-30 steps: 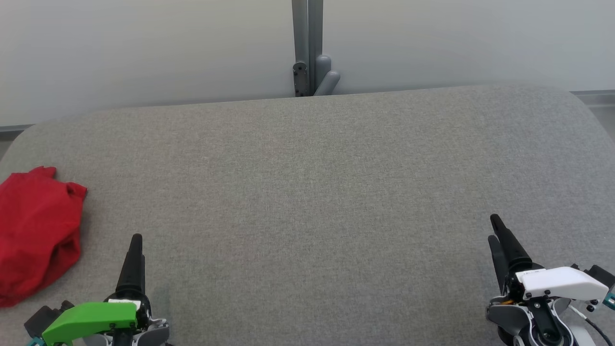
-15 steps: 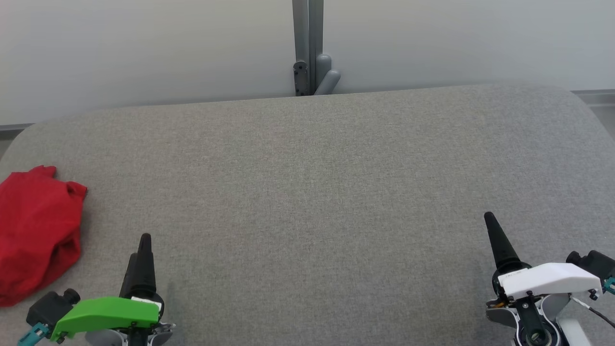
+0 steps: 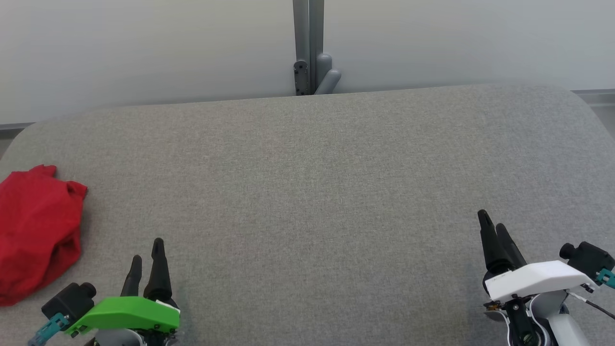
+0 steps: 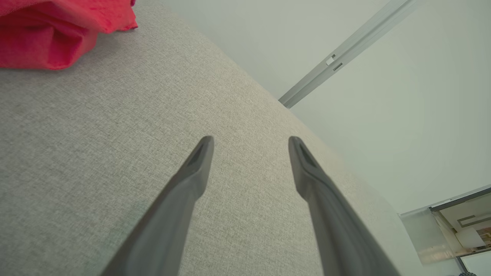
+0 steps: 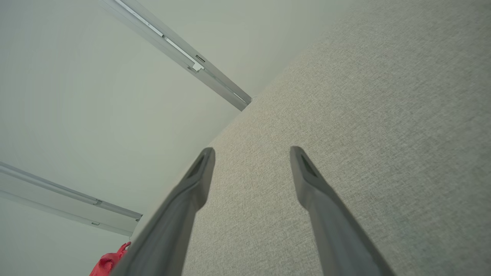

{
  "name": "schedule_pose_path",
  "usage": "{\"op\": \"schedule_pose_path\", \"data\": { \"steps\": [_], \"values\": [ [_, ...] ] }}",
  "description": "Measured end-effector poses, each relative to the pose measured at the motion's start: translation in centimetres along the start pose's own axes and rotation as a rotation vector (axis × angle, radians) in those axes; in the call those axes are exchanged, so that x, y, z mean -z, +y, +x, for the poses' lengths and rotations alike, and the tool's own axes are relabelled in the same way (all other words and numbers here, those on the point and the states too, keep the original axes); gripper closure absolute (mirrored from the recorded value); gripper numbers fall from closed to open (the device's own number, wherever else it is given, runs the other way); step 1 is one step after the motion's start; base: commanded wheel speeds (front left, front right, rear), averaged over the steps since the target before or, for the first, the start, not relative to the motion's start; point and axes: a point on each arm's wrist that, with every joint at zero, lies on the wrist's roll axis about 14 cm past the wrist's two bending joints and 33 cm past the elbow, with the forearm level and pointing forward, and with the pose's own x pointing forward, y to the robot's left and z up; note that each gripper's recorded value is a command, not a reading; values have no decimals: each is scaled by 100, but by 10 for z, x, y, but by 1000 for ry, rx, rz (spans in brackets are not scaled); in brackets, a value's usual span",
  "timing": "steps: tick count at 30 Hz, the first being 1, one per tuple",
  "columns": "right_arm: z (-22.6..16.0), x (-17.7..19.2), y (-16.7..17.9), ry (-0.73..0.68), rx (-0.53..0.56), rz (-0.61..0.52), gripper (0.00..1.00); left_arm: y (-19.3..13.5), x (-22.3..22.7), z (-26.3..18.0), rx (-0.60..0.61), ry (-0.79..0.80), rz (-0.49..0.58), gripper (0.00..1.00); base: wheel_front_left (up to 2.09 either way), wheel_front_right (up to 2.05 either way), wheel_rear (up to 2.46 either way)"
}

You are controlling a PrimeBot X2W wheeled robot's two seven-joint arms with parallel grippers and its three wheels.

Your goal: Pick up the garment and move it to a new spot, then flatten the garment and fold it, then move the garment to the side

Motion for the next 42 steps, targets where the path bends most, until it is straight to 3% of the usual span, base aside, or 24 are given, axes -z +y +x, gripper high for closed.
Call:
{"op": "schedule_pose_path", "data": {
  "steps": [42],
  "values": [
    [-3,1,13,-39,-74,-471,0,-8,0,-1,55,-54,455,0,0,0,0]
  ]
}}
